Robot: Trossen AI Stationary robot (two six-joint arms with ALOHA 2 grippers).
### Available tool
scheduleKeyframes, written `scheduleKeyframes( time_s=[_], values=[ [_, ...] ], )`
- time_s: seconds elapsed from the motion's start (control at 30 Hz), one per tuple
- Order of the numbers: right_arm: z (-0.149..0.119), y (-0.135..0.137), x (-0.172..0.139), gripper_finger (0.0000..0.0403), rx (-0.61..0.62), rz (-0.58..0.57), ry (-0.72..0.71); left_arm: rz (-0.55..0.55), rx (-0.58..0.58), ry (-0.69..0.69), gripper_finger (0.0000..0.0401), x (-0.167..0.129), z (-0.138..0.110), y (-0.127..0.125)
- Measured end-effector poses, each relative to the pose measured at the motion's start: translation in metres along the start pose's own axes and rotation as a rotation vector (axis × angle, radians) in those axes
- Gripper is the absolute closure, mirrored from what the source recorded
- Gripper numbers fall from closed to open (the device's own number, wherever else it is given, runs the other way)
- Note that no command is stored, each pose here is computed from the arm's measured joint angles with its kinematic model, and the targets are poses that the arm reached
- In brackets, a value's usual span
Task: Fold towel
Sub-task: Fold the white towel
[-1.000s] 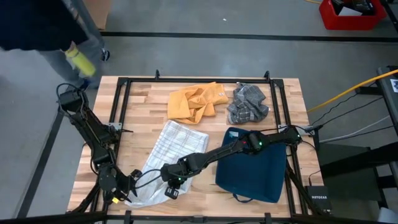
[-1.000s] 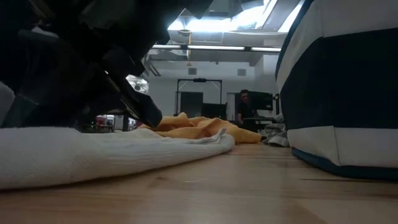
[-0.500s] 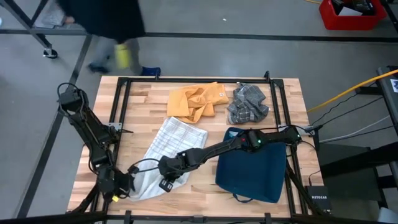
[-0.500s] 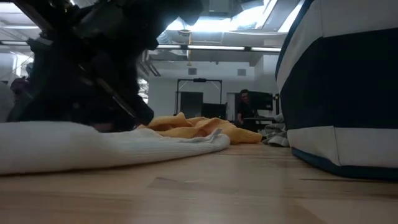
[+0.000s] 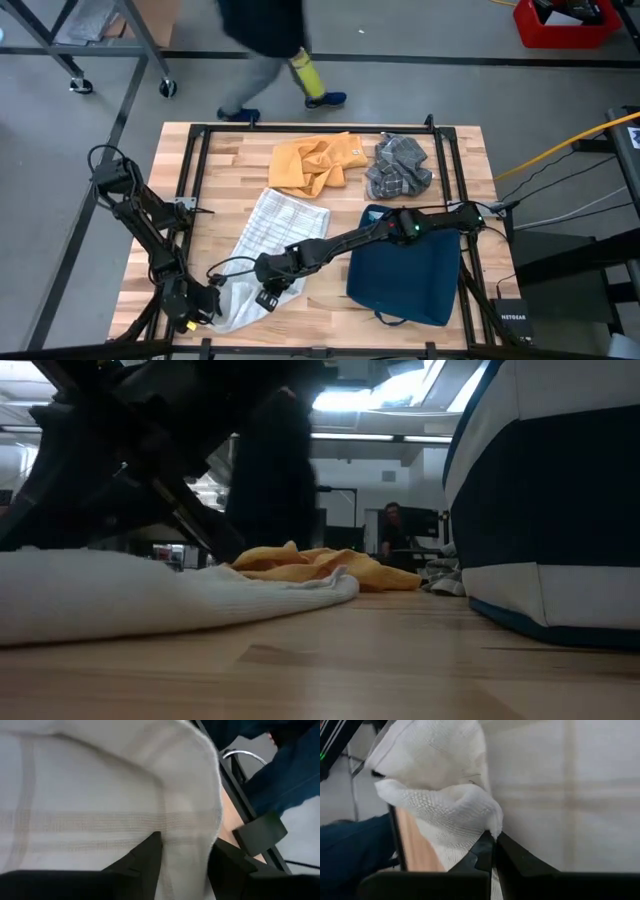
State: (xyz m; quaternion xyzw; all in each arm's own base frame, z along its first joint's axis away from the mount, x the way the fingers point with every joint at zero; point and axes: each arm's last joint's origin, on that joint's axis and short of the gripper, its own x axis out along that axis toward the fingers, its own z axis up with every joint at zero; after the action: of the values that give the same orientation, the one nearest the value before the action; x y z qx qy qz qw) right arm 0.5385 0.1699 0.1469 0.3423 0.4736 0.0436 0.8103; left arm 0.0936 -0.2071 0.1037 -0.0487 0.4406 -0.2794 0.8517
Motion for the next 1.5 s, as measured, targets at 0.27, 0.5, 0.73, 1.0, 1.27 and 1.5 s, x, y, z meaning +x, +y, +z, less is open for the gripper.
scheduleKeyframes(
  time_s=[0.27,0.5,0.73,1.0,1.27,1.5],
  values=[
    [-0.016,0.014,0.004,0.0397,-0.035,0.072,0.087,-0.031,-0.021,-0.014,0.0387,-0.003,0.007,-0.005],
    [-0.030,0.032,0.004,0.0400,-0.055,0.097,0.100,-0.044,-0.098,-0.033,0.0397,-0.007,0.009,-0.007],
    [-0.041,0.051,0.001,0.0401,0.008,0.145,0.090,-0.145,-0.191,-0.099,0.0399,-0.027,0.024,-0.013],
    [-0.046,0.067,-0.012,0.0402,0.059,0.120,0.031,-0.149,-0.277,-0.137,0.0400,-0.045,0.035,-0.006],
    [-0.042,0.069,-0.026,0.0403,0.129,0.021,-0.071,-0.086,-0.401,-0.153,0.0401,-0.051,0.045,0.010],
    [-0.044,0.066,-0.032,0.0403,0.229,-0.052,-0.085,-0.080,-0.555,-0.226,0.0401,-0.060,0.058,0.024]
  ],
)
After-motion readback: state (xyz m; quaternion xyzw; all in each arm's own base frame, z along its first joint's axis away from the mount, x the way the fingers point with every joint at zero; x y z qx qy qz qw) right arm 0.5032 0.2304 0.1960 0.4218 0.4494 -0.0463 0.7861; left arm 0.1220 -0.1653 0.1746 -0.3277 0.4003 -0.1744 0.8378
